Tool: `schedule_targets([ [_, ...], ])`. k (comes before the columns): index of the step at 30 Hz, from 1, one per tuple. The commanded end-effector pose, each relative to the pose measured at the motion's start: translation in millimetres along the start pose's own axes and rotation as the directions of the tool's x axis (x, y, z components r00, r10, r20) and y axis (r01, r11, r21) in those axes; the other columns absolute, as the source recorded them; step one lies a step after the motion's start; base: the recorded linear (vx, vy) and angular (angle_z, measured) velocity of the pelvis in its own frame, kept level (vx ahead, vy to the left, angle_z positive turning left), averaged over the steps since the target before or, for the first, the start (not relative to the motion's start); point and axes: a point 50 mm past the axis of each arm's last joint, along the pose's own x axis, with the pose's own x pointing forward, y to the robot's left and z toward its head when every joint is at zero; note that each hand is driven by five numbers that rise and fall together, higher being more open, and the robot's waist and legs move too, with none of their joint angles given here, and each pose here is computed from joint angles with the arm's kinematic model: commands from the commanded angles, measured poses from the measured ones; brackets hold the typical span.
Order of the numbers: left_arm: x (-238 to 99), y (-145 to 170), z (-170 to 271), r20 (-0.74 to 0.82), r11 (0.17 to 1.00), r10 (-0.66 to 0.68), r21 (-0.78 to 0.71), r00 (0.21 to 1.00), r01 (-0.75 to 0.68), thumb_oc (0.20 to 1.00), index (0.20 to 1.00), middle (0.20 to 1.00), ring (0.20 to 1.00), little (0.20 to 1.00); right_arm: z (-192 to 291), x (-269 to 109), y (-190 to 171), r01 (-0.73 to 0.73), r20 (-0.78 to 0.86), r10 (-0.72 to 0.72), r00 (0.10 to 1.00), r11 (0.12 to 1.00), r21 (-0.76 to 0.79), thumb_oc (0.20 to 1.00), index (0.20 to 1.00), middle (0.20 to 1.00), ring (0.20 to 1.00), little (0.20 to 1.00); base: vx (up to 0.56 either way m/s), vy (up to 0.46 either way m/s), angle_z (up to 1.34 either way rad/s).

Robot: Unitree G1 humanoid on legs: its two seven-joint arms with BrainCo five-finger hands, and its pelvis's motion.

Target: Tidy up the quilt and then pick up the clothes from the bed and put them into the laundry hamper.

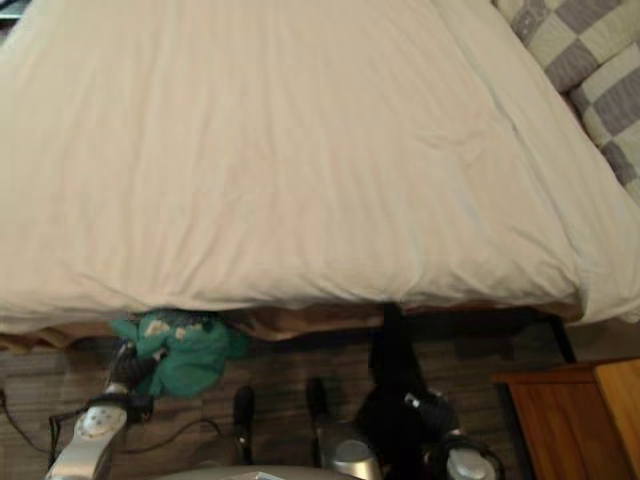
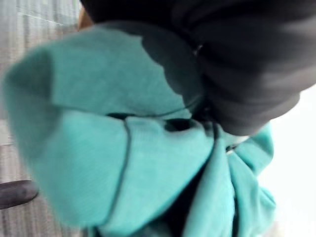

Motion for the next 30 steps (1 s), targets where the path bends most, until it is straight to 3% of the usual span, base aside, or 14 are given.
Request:
schedule_targets([
  [1,3.1,25.5,11.1,0.060,0.996,0.051,0.076,0.997,-0.055,0.200,0.200,0.200,0.200,0.200,67.5,28.1,20.8,-0.105,0.231,0.130,0.964,0.987,-0.119,0.200,0.200,0.200,0.200,0.200,-0.19,-0.198,1.83],
  [2,8.0,19.8,7.2,0.044,0.996,0.084,0.007,0.996,-0.084,0.200,0.200,0.200,0.200,0.200,107.5,37.2,33.2,-0.115,0.343,0.183,0.921,0.971,-0.208,0.200,0.200,0.200,0.200,0.200,-0.16,-0.181,1.61],
  [4,13.1,10.4,9.8,0.052,0.997,0.079,-0.029,0.996,-0.078,0.200,0.200,0.200,0.200,0.200,126.0,37.4,24.0,-0.063,0.408,0.162,0.898,0.967,-0.246,0.200,0.200,0.200,0.200,0.200,-0.27,-0.121,1.80],
  [12,13.3,-4.0,-0.1,0.020,0.993,0.106,-0.058,0.994,-0.105,0.200,0.200,0.200,0.200,0.200,112.7,34.3,8.1,0.033,0.398,0.030,0.917,0.988,-0.151,0.200,0.200,0.200,0.200,0.200,-0.29,0.015,2.60],
  [15,12.8,-7.8,-9.3,-0.029,0.986,0.124,-0.113,0.992,-0.126,0.200,0.200,0.200,0.200,0.200,89.5,31.5,-4.9,0.117,0.335,-0.090,0.938,0.991,-0.064,0.200,0.200,0.200,0.200,0.200,-0.11,0.165,2.23],
  [18,13.3,-13.8,-19.5,-0.091,0.988,0.118,-0.090,0.989,-0.126,0.200,0.200,0.200,0.200,0.200,53.2,32.5,-22.9,0.245,0.172,-0.249,0.953,0.969,0.041,0.200,0.200,0.200,0.200,0.200,-0.07,0.388,2.08],
  [23,20.7,-12.1,-14.5,-0.075,0.992,0.127,0.035,0.989,-0.125,0.200,0.200,0.200,0.200,0.200,36.1,30.9,-29.3,0.295,0.098,-0.302,0.948,0.952,0.078,0.200,0.200,0.200,0.200,0.200,-0.09,0.289,1.34],
  [27,21.7,-23.0,-20.1,-0.100,0.994,0.090,0.071,0.991,-0.083,0.200,0.200,0.200,0.200,0.200,18.2,30.0,-38.3,0.334,0.019,-0.335,0.942,0.941,0.059,0.200,0.200,0.200,0.200,0.200,0.00,0.053,1.35],
  [28,28.6,-56.0,-52.8,-0.363,0.997,0.064,0.066,0.929,-0.042,0.200,0.200,0.200,0.200,0.200,13.8,57.2,-27.0,0.200,-0.155,-0.239,0.959,0.952,-0.232,0.200,0.200,0.200,0.200,0.200,0.04,-0.039,0.92],
  [30,21.8,-49.7,-64.9,-0.409,0.994,0.091,0.092,0.908,-0.058,0.200,0.200,0.200,0.200,0.200,7.6,54.9,-22.1,0.197,-0.171,-0.236,0.957,0.956,-0.217,0.200,0.200,0.200,0.200,0.200,0.24,-0.178,0.17],
])
